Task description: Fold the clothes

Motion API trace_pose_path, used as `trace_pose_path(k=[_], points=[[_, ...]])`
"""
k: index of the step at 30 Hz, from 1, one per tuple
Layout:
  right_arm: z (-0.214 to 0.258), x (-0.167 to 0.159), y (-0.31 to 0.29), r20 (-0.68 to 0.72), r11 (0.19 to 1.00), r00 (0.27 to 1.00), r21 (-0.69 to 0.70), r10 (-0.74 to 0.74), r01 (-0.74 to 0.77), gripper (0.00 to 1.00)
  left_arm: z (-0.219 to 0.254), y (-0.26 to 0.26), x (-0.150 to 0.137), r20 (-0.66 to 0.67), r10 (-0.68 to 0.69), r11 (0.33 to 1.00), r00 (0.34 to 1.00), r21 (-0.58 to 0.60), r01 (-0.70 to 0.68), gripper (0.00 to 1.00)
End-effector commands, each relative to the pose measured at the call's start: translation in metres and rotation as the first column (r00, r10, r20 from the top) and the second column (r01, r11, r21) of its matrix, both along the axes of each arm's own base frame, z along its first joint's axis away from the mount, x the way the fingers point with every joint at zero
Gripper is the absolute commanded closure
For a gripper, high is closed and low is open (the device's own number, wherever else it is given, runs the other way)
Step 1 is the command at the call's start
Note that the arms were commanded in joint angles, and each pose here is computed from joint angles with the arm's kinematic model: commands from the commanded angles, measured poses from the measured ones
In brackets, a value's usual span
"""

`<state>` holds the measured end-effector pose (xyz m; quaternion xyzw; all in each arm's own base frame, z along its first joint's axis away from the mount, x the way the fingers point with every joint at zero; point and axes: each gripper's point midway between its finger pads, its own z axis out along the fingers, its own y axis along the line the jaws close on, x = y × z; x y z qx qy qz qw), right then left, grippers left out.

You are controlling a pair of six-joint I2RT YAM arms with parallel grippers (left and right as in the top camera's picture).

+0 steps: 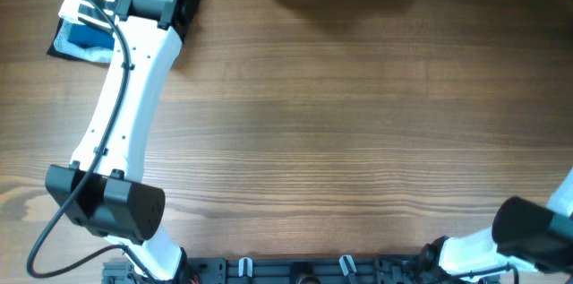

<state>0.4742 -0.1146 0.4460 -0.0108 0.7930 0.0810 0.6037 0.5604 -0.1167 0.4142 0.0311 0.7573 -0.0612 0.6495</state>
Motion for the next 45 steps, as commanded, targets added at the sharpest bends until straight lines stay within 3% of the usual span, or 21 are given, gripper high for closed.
trace_pose_path(k=[1,4,6,10,13,19,20,23,26,28,31,35,40,45], points=[[-0.089,0.036,0.001,-0.213,0.999,0.976,0.036,0.040,-0.034,0.96,-0.097,0.001,0.011,-0.279,-0.016,0.999,0.960,0.038,0.027,0.96],[-0.155,0.045,0.012,-0.380,0.994,0.920,0.094,0.094,-0.063,0.96,-0.178,-0.011,0.002,-0.507,-0.075,0.994,0.858,0.031,0.106,0.96],[-0.204,0.042,0.023,-0.504,0.987,0.852,0.139,0.142,-0.083,0.96,-0.231,-0.018,-0.015,-0.653,-0.114,0.988,0.749,0.003,0.153,0.96],[-0.265,0.016,0.039,-0.676,0.972,0.704,0.214,0.216,-0.093,0.96,-0.318,-0.016,-0.069,-0.886,-0.105,0.984,0.453,-0.027,0.176,0.96],[-0.276,-0.001,0.045,-0.727,0.966,0.645,0.250,0.236,-0.072,0.96,-0.338,-0.010,-0.096,-0.941,-0.078,0.985,0.329,-0.021,0.173,0.96],[-0.275,-0.043,0.058,-0.812,0.952,0.517,0.304,0.271,-0.022,0.96,-0.336,-0.016,-0.127,-0.971,-0.124,0.982,0.206,-0.089,0.168,0.95],[-0.274,-0.052,0.059,-0.827,0.953,0.492,0.303,0.270,-0.014,0.96,-0.336,-0.017,-0.136,-0.976,-0.135,0.980,0.171,-0.107,0.166,0.91],[-0.267,-0.069,0.058,-0.859,0.962,0.452,0.273,0.241,0.006,0.96,-0.335,-0.017,-0.158,-0.987,-0.136,0.980,0.081,-0.122,0.158,0.62],[-0.262,-0.078,0.053,-0.875,0.973,0.441,0.228,0.199,0.015,0.96,-0.335,-0.016,-0.172,-0.992,-0.123,0.981,0.022,-0.118,0.157,0.50],[-0.262,-0.079,0.051,-0.880,0.976,0.436,0.219,0.189,0.017,0.96,-0.334,-0.016,-0.175,-0.993,-0.121,0.980,0.010,-0.118,0.158,0.44],[-0.265,-0.078,0.051,-0.879,0.976,0.437,0.218,0.189,0.017,0.96,-0.336,-0.018,-0.167,-0.990,-0.130,0.978,0.048,-0.121,0.170,0.43],[-0.265,-0.072,0.049,-0.869,0.978,0.460,0.210,0.182,0.010,0.96,-0.356,-0.025,-0.145,-0.978,-0.153,0.975,0.143,-0.125,0.186,0.44],[-0.264,-0.068,0.049,-0.862,0.979,0.475,0.204,0.178,0.004,0.95,-0.404,-0.030,-0.144,-0.969,-0.164,0.972,0.184,-0.127,0.195,0.52],[-0.264,-0.068,0.049,-0.862,0.979,0.475,0.204,0.177,0.005,0.96,-0.414,-0.030,-0.140,-0.964,-0.160,0.977,0.214,-0.123,0.175,0.53]])
